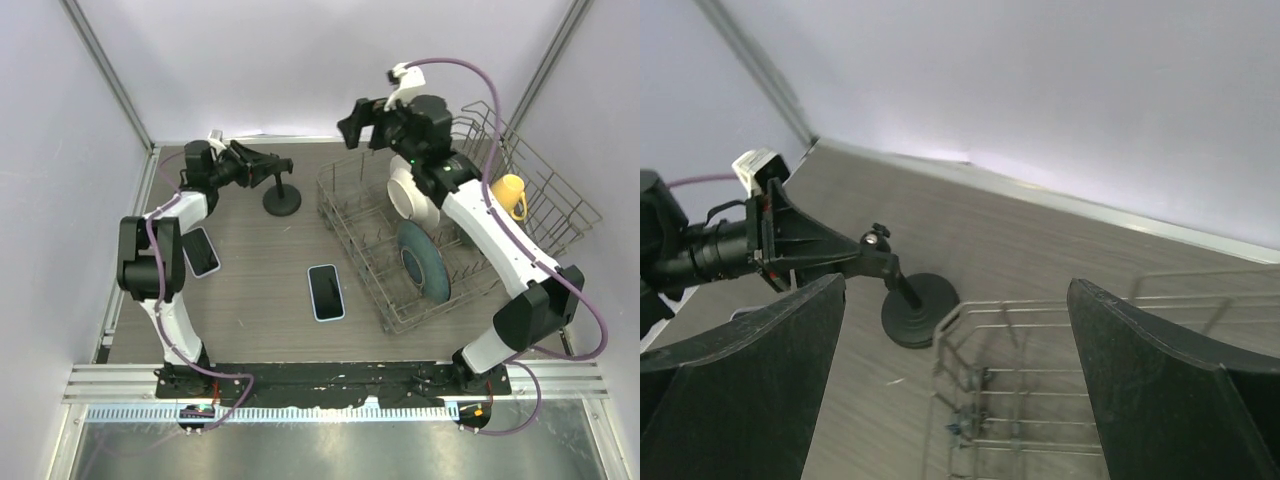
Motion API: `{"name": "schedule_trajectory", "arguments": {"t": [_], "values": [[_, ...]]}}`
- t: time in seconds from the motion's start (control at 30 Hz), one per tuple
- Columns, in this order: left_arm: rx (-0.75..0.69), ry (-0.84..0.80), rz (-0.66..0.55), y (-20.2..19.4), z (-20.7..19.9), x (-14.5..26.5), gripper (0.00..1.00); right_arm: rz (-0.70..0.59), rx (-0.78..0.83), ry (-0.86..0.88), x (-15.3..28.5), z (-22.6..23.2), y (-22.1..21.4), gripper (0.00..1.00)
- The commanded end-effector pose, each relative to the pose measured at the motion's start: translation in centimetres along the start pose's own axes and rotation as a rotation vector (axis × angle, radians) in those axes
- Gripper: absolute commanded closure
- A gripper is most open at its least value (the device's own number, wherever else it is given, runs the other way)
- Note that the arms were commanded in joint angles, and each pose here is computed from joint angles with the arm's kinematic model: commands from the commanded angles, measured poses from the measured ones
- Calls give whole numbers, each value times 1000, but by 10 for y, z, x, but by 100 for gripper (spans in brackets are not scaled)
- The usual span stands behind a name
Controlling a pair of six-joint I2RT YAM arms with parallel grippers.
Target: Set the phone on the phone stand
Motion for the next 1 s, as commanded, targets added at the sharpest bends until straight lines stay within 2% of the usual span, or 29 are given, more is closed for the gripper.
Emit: {"name": "schedule_trajectory", "arguments": {"t": [0.0,0.27,0.4,0.43,0.5,0.53,0.6,0.63,0.7,0.8,0.97], "values": [[-100,-28,198,-44,-26,44,100,-21,65,80,-1,37,17,2],[-86,-13,322,-76,-3,79,100,-49,80,161,9,73,24,2],[-96,-48,323,-79,3,83,100,-59,84,148,9,78,25,2],[-58,-40,311,-81,12,82,100,-58,83,148,9,78,24,2],[-81,-109,298,-83,17,83,100,-61,84,148,8,78,24,2],[-33,-123,299,-84,19,81,100,-56,84,116,6,76,22,2],[-58,-195,295,-86,22,82,100,-54,85,110,4,75,21,2],[3,-194,300,-86,27,80,100,-50,86,109,3,75,20,2],[-1,-245,300,-87,29,80,100,-50,86,110,1,76,19,2],[46,-246,320,-90,39,73,100,-47,84,112,-1,76,18,2],[44,-261,328,-91,43,71,100,-41,86,109,-4,76,16,2]]}}
Point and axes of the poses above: each gripper's point midway between its finger pads, its own x axis back along the fingers, its own z axis along the line the jaws close on, y = z × x, the point moved 7 cm from there along x, back along the fingers, and after that the axes turned 13 degrees about x, right-handed, at the moved point
